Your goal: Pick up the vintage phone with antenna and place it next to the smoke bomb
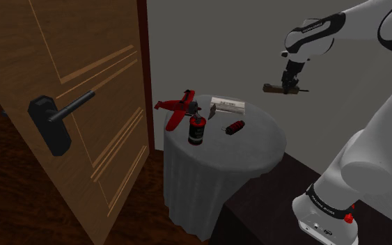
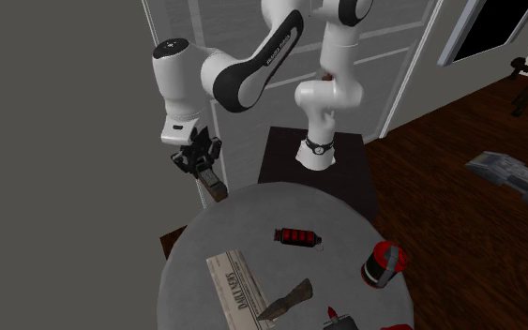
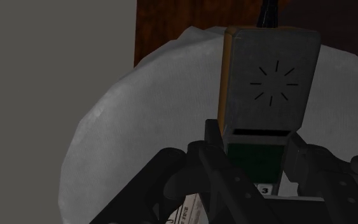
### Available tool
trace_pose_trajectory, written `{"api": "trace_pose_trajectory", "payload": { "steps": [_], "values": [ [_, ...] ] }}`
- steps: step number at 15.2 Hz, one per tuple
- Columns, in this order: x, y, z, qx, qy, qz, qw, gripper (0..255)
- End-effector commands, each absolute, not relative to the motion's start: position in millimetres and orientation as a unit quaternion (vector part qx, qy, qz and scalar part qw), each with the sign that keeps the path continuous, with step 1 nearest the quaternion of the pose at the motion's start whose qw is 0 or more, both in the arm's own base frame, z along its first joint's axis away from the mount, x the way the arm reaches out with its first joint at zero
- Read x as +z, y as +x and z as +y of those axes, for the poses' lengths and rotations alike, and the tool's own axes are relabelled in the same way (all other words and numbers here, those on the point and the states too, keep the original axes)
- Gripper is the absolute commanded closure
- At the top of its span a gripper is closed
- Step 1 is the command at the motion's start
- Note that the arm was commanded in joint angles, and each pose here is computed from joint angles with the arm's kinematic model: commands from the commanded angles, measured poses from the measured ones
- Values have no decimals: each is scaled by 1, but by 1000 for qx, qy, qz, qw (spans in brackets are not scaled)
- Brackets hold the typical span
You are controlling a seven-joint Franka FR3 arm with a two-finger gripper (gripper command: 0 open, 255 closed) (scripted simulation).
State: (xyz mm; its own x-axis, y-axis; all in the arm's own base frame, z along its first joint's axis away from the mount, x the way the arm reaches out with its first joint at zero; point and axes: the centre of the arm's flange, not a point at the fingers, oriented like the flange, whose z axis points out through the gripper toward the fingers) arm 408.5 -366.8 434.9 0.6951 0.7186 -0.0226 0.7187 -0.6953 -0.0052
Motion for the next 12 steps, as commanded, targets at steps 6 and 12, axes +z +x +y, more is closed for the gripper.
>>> {"api": "trace_pose_trajectory", "payload": {
  "steps": [6,12],
  "values": [
    [459,422,-345,-11,921,390,2,255],
    [459,461,-276,-11,921,390,2,255]
  ]
}}
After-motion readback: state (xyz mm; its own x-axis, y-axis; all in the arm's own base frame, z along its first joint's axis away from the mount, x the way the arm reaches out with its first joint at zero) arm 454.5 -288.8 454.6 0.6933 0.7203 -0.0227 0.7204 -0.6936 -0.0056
